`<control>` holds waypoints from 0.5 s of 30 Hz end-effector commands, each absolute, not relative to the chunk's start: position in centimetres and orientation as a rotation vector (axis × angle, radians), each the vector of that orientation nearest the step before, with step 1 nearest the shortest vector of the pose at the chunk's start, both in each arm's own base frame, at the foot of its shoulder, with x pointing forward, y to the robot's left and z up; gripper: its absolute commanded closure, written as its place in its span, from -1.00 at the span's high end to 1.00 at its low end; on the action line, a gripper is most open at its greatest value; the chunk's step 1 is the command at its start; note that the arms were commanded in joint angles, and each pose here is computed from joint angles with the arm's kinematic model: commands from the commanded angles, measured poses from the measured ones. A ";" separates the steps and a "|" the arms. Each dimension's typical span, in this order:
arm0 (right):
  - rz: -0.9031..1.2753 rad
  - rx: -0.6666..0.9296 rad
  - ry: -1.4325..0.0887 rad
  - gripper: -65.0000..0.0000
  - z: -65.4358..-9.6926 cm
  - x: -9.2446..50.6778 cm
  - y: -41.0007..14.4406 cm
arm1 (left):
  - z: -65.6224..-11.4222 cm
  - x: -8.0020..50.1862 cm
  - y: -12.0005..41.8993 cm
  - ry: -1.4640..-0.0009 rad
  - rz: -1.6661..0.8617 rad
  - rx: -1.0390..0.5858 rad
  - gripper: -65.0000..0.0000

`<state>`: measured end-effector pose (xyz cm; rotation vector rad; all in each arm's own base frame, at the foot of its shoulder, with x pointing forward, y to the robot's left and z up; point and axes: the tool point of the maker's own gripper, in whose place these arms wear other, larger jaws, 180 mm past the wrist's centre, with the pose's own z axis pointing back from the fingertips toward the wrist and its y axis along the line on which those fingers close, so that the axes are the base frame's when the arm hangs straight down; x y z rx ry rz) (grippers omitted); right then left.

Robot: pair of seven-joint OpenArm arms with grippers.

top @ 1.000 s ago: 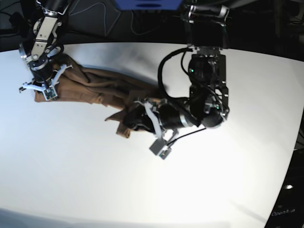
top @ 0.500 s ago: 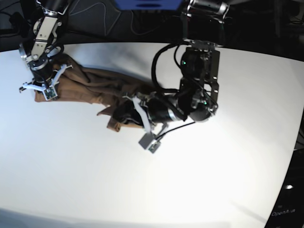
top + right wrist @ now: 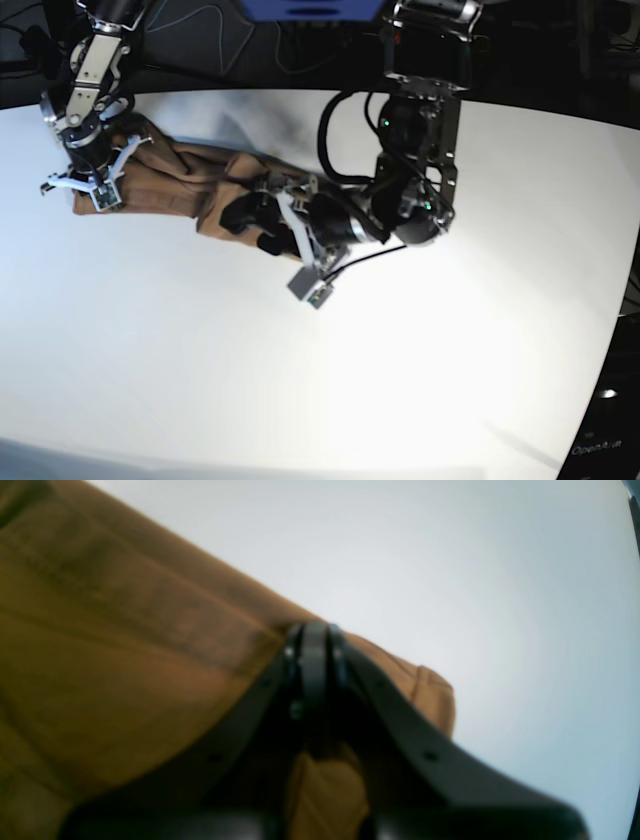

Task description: Fold the T-shirt properly

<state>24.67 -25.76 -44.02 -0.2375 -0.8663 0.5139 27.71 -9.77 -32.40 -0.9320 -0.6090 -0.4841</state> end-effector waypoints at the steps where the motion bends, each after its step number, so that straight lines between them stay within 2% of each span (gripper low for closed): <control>1: 0.541 -0.223 -0.799 -0.97 -45.0 23.7 -25.7 | -30.2 28.7 -10.5 -0.682 -0.494 -0.973 0.29; 9: 0.541 -0.223 -0.799 -0.97 -45.0 23.7 -25.7 | -27.6 28.7 -10.1 -0.753 -0.509 -1.103 0.29; 15: 0.542 -0.224 -0.800 -0.97 -45.0 23.7 -25.7 | -31.7 30.7 -4.7 -0.696 -0.363 -0.970 0.28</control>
